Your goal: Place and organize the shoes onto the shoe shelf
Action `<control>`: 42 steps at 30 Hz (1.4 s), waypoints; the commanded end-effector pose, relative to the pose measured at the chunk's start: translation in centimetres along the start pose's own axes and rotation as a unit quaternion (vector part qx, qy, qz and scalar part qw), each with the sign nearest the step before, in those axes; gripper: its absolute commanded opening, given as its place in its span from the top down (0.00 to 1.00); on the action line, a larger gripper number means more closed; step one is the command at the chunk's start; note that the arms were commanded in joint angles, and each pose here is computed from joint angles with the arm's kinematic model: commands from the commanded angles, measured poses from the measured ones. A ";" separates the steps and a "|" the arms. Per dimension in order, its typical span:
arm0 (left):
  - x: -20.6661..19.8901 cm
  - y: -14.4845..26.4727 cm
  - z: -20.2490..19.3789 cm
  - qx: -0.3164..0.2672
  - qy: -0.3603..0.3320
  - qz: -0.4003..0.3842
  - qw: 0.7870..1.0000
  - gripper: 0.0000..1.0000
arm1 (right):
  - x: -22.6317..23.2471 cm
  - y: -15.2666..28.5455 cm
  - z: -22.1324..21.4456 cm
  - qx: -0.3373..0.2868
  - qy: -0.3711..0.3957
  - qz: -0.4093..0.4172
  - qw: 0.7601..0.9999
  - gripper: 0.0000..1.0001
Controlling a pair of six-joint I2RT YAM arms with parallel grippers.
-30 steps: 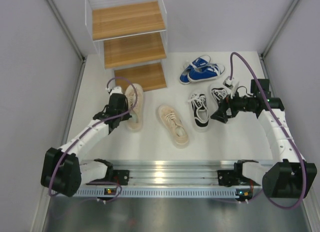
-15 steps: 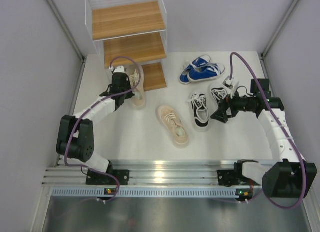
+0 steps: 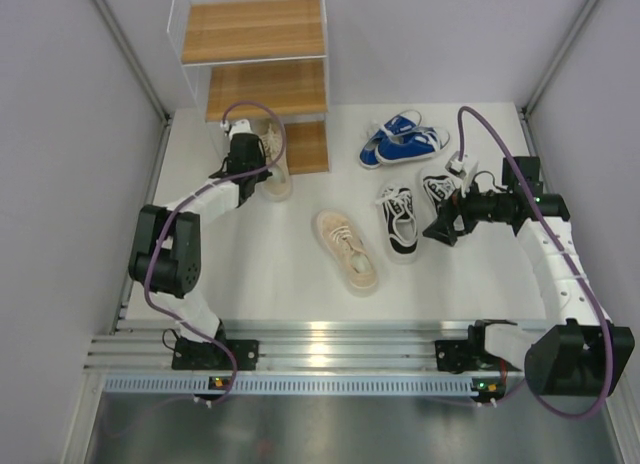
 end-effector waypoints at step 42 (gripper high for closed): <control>-1.4 7.5 -7.0 0.110 0.064 -0.195 0.973 1.00 | -0.1 0.0 0.1 0.003 0.054 0.010 0.999 0.01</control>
Point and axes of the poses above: each gripper's point midway between its finger pads, its own y axis back along the fingers, its own x axis along the line the jaws close on, z = x × y, the point moved 3 cm from there along y, back along the fingers, and after that the axes turned 9 degrees about y, right-handed, at the moved point
